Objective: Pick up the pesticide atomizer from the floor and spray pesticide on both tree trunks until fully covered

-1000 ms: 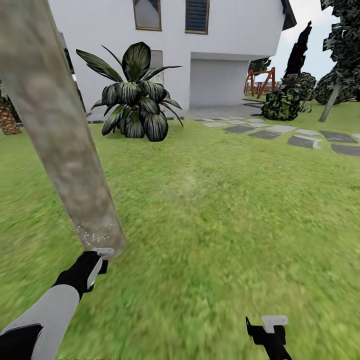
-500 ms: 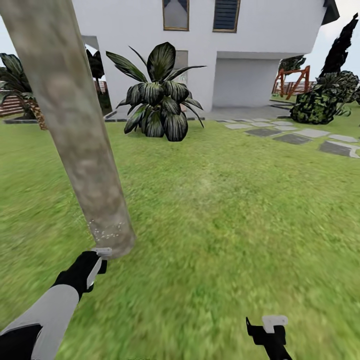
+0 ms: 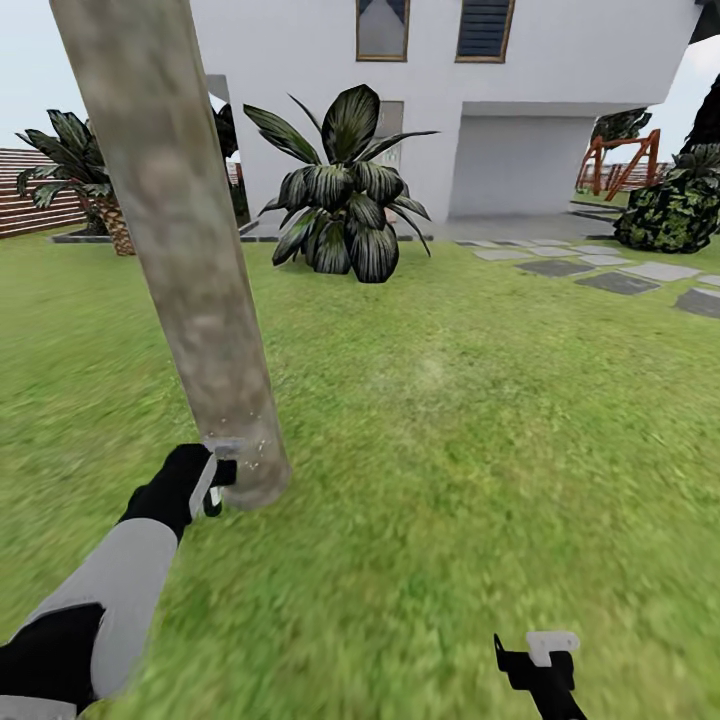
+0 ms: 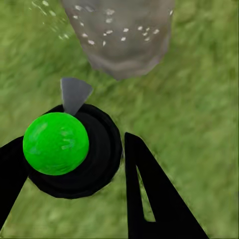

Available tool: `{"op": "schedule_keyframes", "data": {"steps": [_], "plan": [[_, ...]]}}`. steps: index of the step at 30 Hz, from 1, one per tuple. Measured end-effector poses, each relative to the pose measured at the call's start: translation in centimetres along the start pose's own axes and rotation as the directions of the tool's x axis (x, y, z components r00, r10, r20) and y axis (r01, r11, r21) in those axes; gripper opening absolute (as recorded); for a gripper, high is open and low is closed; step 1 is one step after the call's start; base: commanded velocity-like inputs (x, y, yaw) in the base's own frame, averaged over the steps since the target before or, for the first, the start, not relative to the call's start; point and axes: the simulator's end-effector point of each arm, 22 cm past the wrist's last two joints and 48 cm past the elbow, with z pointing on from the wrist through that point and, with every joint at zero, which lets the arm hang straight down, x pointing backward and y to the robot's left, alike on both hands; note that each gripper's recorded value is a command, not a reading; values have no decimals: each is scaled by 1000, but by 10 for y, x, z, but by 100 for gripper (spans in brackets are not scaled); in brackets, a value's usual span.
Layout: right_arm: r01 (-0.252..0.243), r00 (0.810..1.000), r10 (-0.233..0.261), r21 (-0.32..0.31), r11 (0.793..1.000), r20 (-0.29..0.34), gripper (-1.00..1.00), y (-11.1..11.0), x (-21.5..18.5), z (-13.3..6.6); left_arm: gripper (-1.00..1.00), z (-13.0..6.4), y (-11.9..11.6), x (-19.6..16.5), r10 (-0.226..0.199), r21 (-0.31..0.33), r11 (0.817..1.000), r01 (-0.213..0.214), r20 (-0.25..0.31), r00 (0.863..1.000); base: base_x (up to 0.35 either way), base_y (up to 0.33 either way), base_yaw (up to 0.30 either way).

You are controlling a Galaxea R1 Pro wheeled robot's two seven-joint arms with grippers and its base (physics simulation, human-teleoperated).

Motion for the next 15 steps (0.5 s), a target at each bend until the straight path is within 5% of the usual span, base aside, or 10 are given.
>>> {"op": "schedule_keyframes", "data": {"steps": [5, 8, 11, 15], "plan": [[0, 1000, 0, 0, 1000, 0, 100, 0, 0, 0, -100, 5, 74, 1, -16, -82, 997, 15, -6, 1000, 0, 0, 0], [0, 1000, 0, 0, 1000, 0, 100, 0, 0, 0, -100, 6, 69, 2, -20, -49, 999, 20, -6, 1000, 0, 0, 0], [0, 1000, 0, 0, 1000, 0, 100, 0, 0, 0, -100, 1, 24, -2, 0, 21, 1000, 1, -13, 1000, 0, 0, 0], [0, 1000, 0, 0, 1000, 0, 100, 0, 0, 0, -100, 0, 32, -6, 14, 2, 1000, -14, -13, 1000, 0, 0, 1]]}}
